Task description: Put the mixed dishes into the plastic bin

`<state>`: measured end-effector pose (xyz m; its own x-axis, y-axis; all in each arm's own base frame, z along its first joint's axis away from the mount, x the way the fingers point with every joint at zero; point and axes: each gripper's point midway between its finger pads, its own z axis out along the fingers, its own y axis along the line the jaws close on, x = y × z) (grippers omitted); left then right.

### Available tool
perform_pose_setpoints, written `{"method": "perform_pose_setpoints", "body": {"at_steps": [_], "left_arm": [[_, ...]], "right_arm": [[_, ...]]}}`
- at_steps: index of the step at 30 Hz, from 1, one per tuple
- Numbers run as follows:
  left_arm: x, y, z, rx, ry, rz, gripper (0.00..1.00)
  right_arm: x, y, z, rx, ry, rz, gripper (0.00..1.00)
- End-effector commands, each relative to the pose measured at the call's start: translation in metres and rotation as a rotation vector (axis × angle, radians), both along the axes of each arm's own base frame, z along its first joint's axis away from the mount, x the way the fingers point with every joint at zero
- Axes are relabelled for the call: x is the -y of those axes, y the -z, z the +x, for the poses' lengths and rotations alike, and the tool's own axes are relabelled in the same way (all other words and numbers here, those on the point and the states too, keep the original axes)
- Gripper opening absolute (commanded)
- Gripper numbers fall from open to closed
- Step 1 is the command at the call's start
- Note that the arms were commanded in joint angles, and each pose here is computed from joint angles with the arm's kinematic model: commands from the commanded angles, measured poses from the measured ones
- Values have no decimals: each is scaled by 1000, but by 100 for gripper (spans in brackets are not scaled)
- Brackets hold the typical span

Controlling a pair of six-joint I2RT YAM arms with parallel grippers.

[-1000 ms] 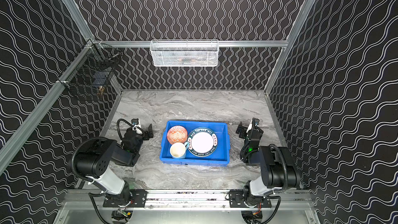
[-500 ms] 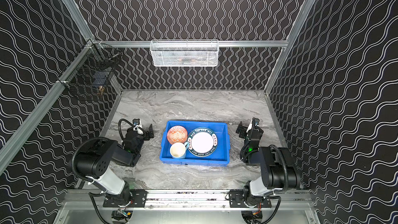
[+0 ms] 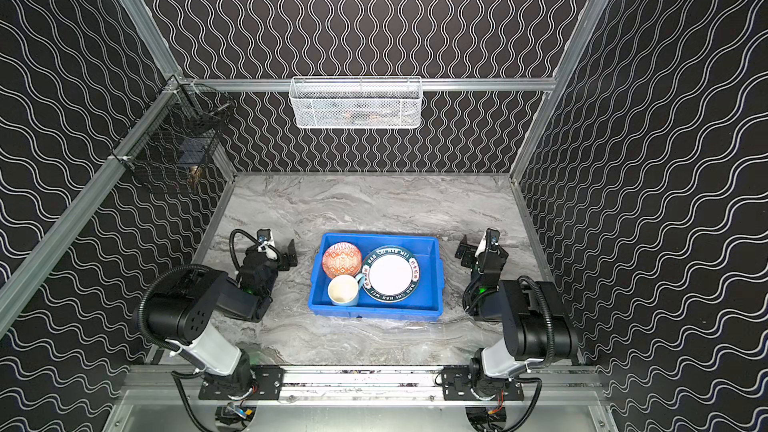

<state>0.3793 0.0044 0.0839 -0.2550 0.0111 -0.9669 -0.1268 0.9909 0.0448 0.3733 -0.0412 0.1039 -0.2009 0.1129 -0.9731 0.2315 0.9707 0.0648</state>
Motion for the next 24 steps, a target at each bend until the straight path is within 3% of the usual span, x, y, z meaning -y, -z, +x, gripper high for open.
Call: {"method": "perform_pose_setpoints", "body": {"at_steps": [1,24], "left_arm": [[-2,-11,2,40,-10,27,99],[-2,-11,3,41,-10,28,99]], "right_arm": [[1,-15,3,59,4,-10,99],[1,-16,3,65,5,-11,99]]}}
